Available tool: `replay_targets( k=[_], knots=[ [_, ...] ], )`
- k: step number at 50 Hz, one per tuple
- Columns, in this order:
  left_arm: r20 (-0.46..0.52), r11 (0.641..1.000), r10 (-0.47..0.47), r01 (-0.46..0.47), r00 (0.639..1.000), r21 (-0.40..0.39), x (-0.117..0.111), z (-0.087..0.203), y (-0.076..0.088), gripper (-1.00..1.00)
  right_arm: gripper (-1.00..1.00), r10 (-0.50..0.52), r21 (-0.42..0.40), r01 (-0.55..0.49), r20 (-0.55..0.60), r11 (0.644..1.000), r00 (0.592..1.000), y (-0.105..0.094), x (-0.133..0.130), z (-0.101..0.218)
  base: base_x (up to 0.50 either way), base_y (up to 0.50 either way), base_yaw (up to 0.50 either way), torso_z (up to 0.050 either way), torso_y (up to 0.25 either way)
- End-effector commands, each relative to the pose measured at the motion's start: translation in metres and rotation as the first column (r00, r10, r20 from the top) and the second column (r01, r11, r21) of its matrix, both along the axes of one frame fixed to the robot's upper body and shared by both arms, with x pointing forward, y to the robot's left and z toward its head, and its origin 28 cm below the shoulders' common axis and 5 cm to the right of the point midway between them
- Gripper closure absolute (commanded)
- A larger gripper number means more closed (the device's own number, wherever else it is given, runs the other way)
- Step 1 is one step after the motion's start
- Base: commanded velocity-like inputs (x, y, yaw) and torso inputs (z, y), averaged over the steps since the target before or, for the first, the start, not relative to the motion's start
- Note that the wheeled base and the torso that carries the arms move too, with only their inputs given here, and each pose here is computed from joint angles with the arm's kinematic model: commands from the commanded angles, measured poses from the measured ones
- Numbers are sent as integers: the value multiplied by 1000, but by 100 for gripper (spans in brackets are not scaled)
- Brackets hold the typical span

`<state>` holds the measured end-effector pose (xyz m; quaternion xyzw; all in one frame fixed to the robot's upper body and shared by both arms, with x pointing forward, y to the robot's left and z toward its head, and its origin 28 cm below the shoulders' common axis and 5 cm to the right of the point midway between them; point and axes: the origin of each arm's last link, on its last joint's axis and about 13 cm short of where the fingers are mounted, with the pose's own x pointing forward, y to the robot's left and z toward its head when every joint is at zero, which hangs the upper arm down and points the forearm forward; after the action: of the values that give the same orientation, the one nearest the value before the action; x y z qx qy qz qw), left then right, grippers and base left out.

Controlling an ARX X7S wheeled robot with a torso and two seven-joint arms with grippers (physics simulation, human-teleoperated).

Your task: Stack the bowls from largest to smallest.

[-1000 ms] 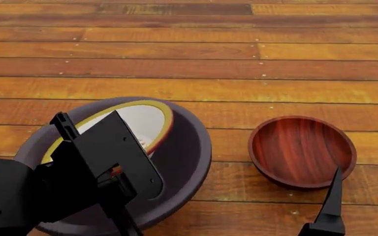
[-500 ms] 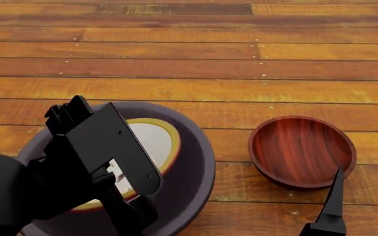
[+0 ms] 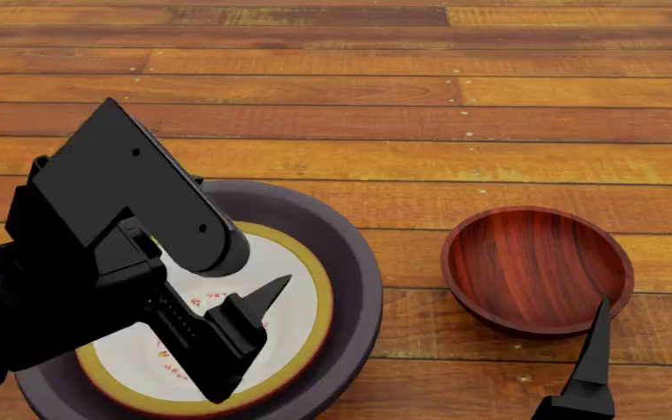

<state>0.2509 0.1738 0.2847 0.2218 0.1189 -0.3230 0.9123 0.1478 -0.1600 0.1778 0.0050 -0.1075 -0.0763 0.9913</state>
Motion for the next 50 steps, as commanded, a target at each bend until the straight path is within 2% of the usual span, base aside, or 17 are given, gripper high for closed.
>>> replay_targets(
  k=[1, 2, 3, 6, 10, 12, 16, 18, 23, 24, 26, 28, 31, 36, 41, 46, 50],
  knots=[
    [65, 953, 139, -116, 988, -281, -27, 10, 38, -100, -100, -32, -24, 31, -26, 999, 999, -5, 0, 3, 0, 0, 0, 0, 0],
    [119, 911, 213, -153, 970, -384, -42, 7, 55, -100, -100, -34, -25, 34, -27, 999, 999, -5, 0, 4, 0, 0, 3, 0, 0],
    [121, 883, 249, -173, 961, -437, -47, 4, 61, -100, -100, -42, -33, 41, -27, 999, 999, -5, 0, 5, 0, 0, 3, 0, 0],
    [113, 834, 293, -196, 949, -515, -56, -1, 72, -100, -100, -43, -34, 42, -27, 999, 999, -4, 0, 5, 0, 0, 0, 0, 0],
    [138, 792, 364, -228, 921, -567, -70, -4, 84, -100, -100, -36, -49, 34, -55, 998, 998, -3, 1, 2, 0, 0, 0, 0, 0],
    [147, 742, 426, -252, 893, -621, -81, -13, 91, -100, -100, -42, -68, 36, -79, 997, 996, -3, 2, 2, 0, 0, 0, 0, 0],
    [229, 735, 530, -307, 817, -604, -94, -34, 101, -100, -100, -48, -100, 40, -77, 994, 996, -3, 1, 7, 0, 0, 0, 0, 0],
    [222, 683, 599, -345, 769, -644, -100, -45, 109, -100, -100, -45, -122, 34, -95, 992, 994, -2, 1, 6, 0, 0, 0, 0, 0],
    [227, 678, 632, -386, 741, -626, -107, -70, 113, -100, -100, -88, -157, 72, -99, 985, 991, -10, 2, 20, 0, 0, 0, 0, 0],
    [264, 709, 624, -390, 736, -587, -106, -73, 113, -100, -100, -98, -159, 80, -107, 984, 989, -13, 3, 26, 0, 0, 0, 0, 0],
    [233, 670, 650, -400, 724, -626, -105, -75, 114, -100, -100, -129, -190, 99, -150, 977, 980, -19, 8, 32, 0, 0, 0, 0, 0],
    [248, 683, 656, -421, 713, -596, -106, -82, 116, -100, -100, -112, -161, 87, -152, 983, 982, -25, 9, 49, 0, 0, 0, 0, 0],
    [243, 666, 674, -431, 698, -609, -107, -82, 119, -100, -100, -104, -187, 72, -163, 980, 981, -32, 8, 64, 0, 0, 0, 0, 0],
    [256, 669, 673, -424, 694, -610, -110, -80, 120, -100, -100, -89, -259, 36, -196, 965, 977, -41, 9, 96, 0, 0, 0, 0, 0],
    [238, 658, 683, -441, 690, -611, -109, -81, 122, -100, -100, -49, -378, -70, -297, 923, 954, -45, 23, 121, 0, 0, 0, 0, 0],
    [235, 659, 680, -439, 694, -611, -110, -80, 122, -100, -100, -23, -423, -153, -383, 893, 923, -49, 40, 133, 0, 0, 0, 0, 0],
    [232, 654, 683, -439, 692, -615, -111, -80, 122, -100, -100, -1, -488, -248, -454, 837, 891, -52, 59, 146, 0, 0, 0, 0, 0]
  ],
)
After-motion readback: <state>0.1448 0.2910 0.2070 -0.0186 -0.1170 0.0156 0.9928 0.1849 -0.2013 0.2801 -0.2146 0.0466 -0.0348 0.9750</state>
